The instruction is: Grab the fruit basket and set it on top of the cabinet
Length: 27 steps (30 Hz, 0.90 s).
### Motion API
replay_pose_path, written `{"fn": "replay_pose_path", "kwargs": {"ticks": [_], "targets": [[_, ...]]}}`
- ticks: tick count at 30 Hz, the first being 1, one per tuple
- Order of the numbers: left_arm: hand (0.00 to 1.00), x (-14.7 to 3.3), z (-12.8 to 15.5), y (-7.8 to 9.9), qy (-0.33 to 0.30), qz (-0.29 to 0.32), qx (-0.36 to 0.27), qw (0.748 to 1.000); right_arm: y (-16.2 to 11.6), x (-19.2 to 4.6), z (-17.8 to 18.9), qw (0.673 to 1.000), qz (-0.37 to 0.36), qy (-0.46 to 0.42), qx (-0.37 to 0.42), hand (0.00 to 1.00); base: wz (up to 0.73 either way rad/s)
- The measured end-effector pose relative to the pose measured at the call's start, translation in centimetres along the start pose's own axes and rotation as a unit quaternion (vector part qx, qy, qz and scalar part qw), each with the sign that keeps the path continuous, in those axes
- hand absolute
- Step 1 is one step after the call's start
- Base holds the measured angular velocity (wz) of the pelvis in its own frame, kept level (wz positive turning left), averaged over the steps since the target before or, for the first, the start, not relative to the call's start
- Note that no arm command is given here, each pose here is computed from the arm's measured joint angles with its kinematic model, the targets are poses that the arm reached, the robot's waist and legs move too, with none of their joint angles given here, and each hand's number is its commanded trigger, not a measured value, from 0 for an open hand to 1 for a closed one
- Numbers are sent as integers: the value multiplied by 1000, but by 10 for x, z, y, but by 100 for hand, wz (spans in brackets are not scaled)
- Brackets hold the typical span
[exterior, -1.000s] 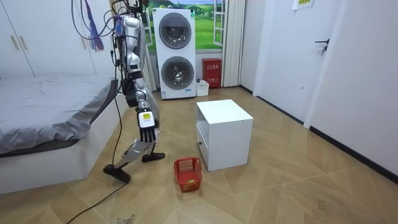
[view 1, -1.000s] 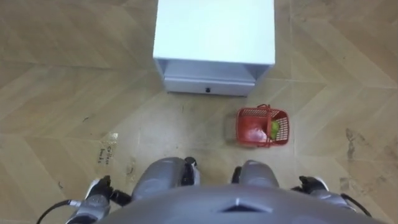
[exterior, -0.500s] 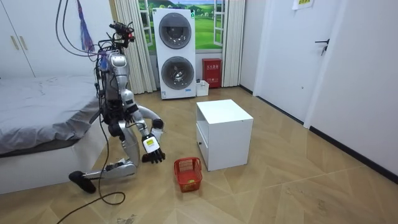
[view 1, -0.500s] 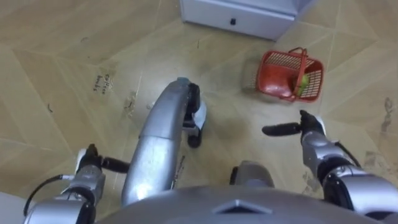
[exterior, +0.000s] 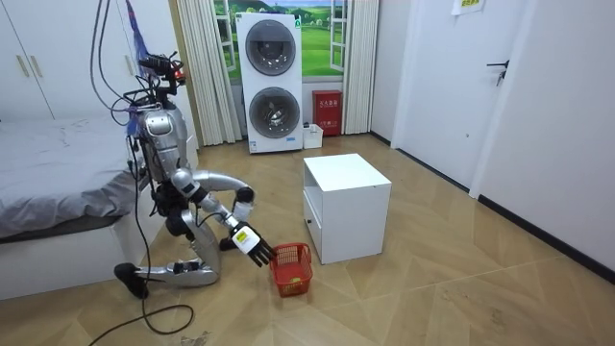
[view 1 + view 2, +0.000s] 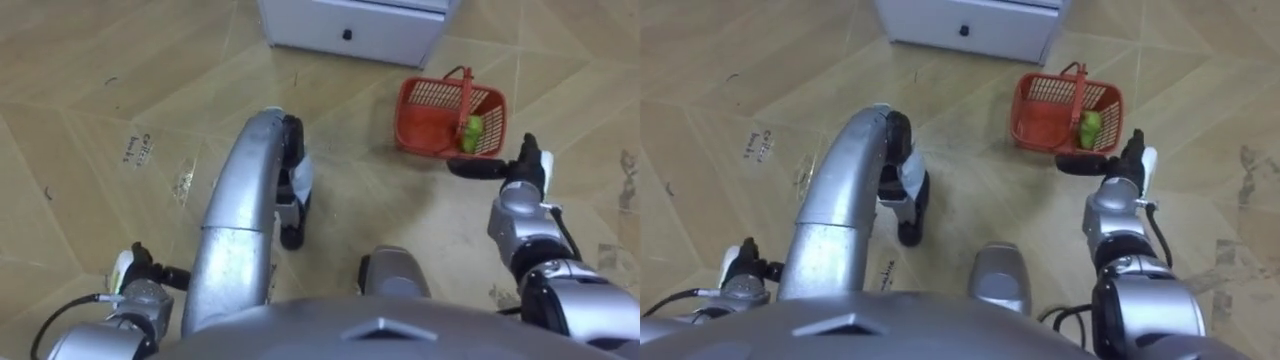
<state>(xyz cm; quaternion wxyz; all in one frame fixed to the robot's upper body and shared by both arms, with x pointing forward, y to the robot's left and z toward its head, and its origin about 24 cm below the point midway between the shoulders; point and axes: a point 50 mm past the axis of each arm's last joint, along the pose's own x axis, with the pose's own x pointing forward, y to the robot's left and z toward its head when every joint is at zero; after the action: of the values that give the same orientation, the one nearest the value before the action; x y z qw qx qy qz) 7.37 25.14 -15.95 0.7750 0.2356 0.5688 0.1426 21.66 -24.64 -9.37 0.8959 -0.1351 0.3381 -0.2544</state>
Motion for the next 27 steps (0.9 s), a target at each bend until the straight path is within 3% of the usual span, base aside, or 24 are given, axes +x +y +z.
{"fn": "replay_pose_path", "kwargs": {"ticks": [7, 20, 27], "targets": [[0, -4, -13, -8, 7, -36, 15, 999, 6, -1, 38, 995, 4, -93, -22, 0, -1], [0, -3, -4, -8, -20, -49, 36, 998, -4, 7, 63, 993, -5, -122, -5, 0, 0], [0, -5, -9, -13, -21, -78, 60, 995, -18, 16, 54, 995, -2, -99, -31, 0, 0]]}}
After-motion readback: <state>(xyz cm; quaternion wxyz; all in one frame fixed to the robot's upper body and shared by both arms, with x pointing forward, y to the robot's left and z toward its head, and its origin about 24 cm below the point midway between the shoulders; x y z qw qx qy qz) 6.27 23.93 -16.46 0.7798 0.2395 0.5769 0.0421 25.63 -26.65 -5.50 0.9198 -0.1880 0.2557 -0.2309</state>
